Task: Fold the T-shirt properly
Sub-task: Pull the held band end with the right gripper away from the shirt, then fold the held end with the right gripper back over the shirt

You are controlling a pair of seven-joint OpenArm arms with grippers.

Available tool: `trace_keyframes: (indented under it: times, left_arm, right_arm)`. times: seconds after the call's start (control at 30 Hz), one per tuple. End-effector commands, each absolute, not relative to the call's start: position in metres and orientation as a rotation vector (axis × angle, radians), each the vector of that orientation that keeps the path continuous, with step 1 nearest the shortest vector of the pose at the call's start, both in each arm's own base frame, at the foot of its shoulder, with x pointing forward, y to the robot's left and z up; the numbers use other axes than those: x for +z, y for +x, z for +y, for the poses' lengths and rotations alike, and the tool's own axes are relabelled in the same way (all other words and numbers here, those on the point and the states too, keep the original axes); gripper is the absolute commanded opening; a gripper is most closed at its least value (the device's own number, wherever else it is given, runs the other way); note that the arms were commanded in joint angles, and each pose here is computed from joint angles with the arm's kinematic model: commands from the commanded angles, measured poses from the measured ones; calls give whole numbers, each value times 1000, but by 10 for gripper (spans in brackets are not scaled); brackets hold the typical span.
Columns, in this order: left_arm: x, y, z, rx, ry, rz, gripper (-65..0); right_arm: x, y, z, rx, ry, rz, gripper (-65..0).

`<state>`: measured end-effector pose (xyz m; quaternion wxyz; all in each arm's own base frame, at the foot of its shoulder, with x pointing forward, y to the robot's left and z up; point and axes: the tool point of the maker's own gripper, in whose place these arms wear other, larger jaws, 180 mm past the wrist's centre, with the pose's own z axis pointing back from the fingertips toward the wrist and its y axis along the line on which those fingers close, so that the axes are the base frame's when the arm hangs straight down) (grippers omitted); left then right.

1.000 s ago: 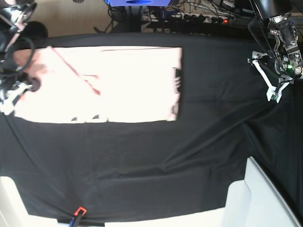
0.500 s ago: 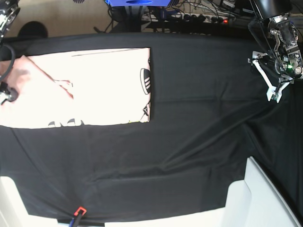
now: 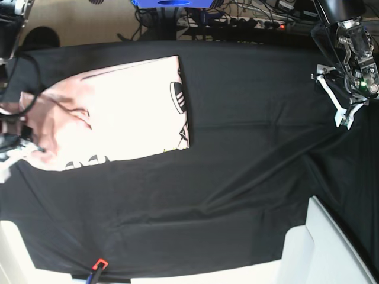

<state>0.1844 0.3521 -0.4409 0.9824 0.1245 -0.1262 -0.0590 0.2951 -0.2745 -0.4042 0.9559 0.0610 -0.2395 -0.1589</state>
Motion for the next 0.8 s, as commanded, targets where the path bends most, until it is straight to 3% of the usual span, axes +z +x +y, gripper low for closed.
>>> trace_keyframes:
  times: [0.0,0.2,0.77]
  left_arm:
    - [-430,193,360,-128,279,-282,-191]
    - [-428,192,364,-132,287,-279,-191]
    - [-428,192,364,-132,289,-279,-191]
  right_arm:
    - [-392,302,-276,-321,111,-524,-649]
    - [-397,294,-241,-376,91,-498,-649]
    - [-413,267,-135,-274,125,-404,-649]
